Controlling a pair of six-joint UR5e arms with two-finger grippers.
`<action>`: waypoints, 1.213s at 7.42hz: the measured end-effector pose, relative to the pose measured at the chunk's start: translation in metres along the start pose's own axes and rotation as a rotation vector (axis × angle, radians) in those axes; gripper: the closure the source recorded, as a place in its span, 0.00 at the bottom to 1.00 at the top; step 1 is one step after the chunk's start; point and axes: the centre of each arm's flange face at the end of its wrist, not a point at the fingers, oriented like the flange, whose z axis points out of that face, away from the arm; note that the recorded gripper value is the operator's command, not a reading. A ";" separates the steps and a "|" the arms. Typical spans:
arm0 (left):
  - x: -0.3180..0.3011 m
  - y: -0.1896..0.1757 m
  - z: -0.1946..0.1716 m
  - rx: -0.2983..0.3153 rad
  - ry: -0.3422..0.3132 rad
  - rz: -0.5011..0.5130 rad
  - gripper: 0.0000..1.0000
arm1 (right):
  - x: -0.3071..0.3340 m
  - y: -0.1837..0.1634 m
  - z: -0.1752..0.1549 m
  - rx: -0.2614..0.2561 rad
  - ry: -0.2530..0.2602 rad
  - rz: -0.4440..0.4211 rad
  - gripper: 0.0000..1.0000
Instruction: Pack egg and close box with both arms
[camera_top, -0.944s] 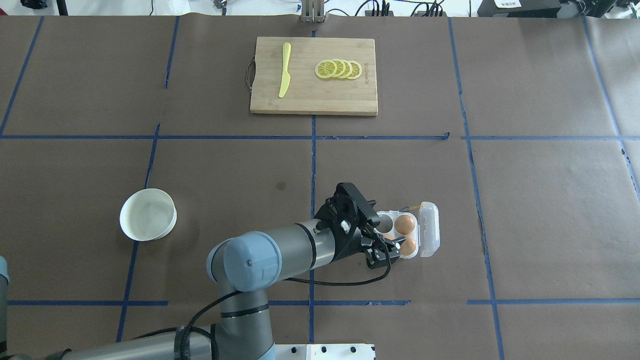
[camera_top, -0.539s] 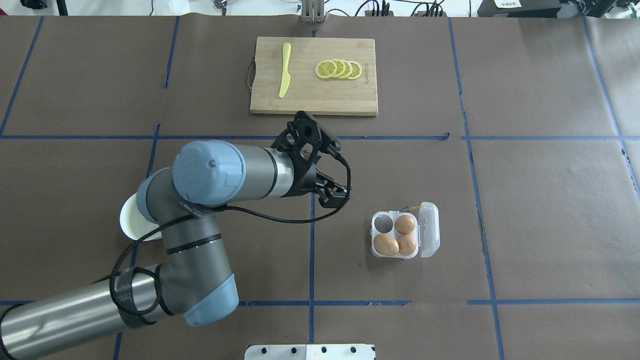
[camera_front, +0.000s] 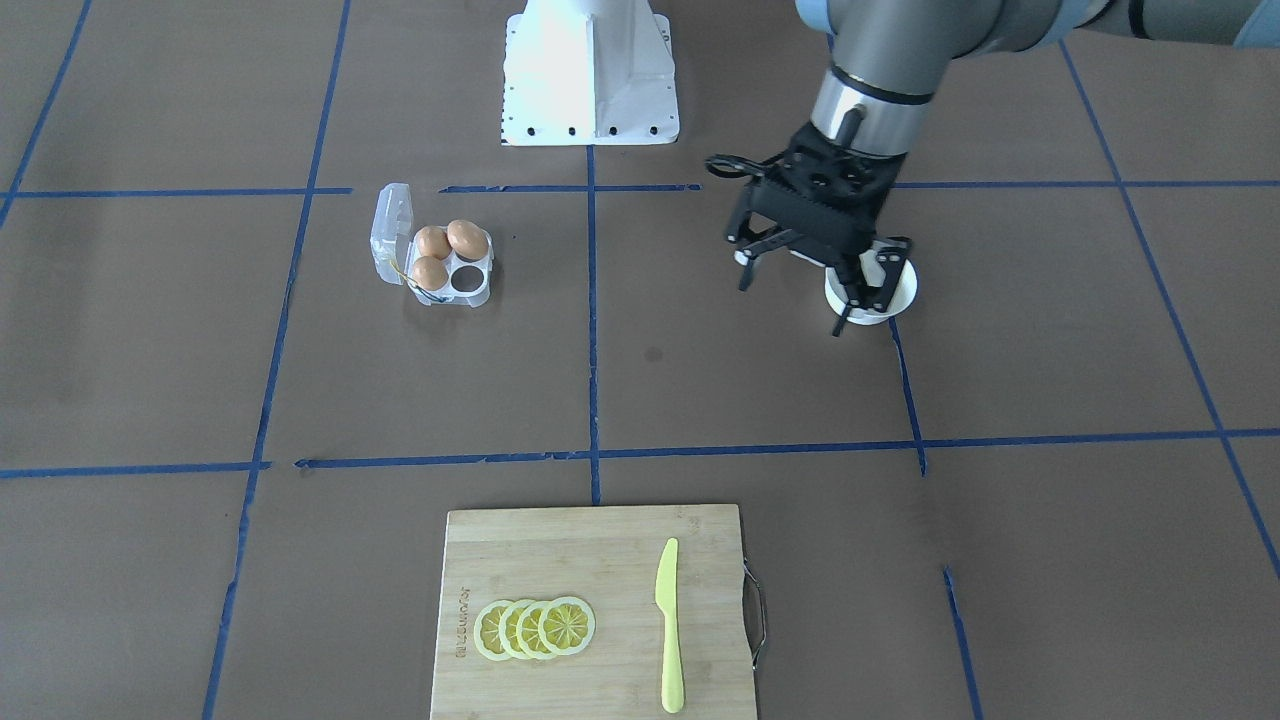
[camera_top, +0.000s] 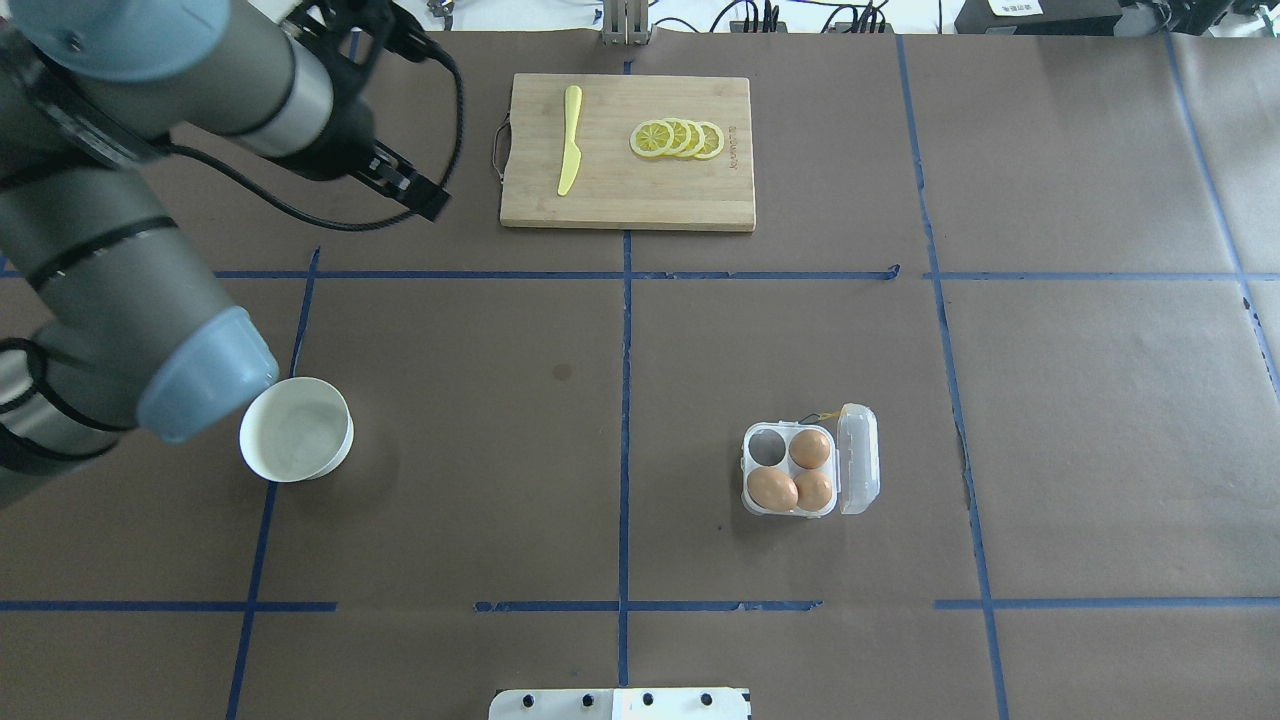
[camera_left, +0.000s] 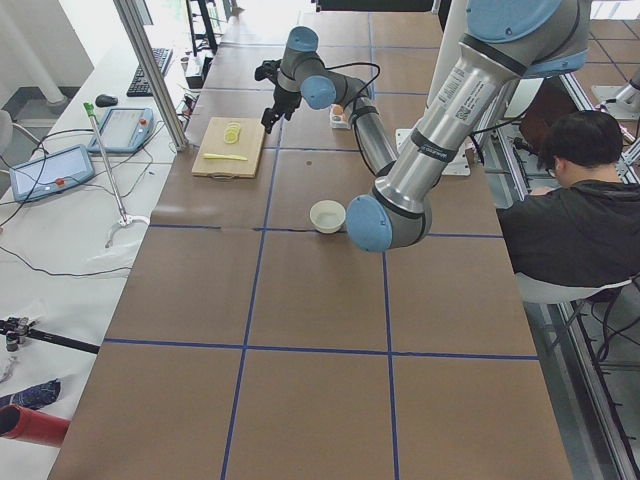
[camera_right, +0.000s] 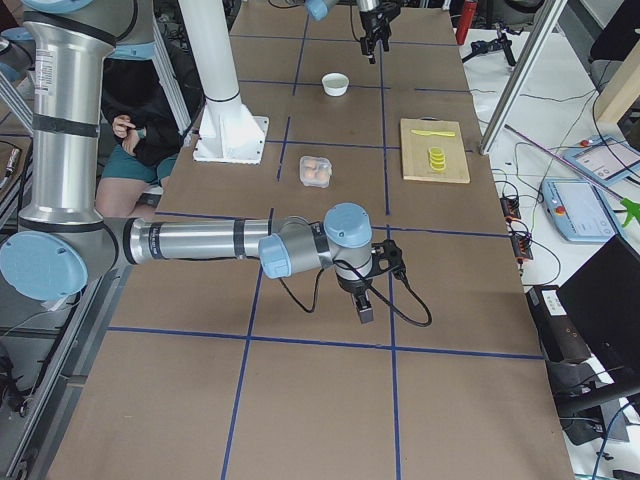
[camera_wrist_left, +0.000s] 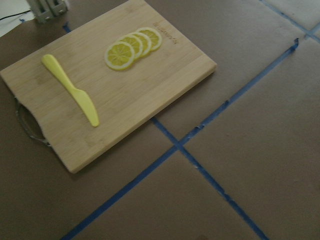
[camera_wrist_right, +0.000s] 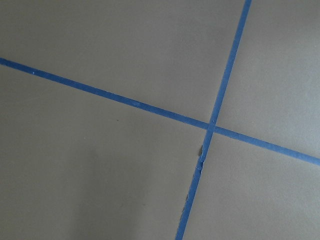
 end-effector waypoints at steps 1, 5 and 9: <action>-0.060 0.015 -0.011 -0.050 -0.061 0.015 0.00 | 0.000 0.000 0.000 0.000 0.000 0.000 0.00; -0.343 0.163 0.016 -0.345 -0.273 -0.267 0.00 | -0.001 0.000 -0.001 0.001 -0.001 -0.001 0.00; -0.435 0.297 0.008 -0.432 -0.171 -0.554 0.00 | -0.002 -0.002 -0.002 0.004 -0.001 -0.003 0.00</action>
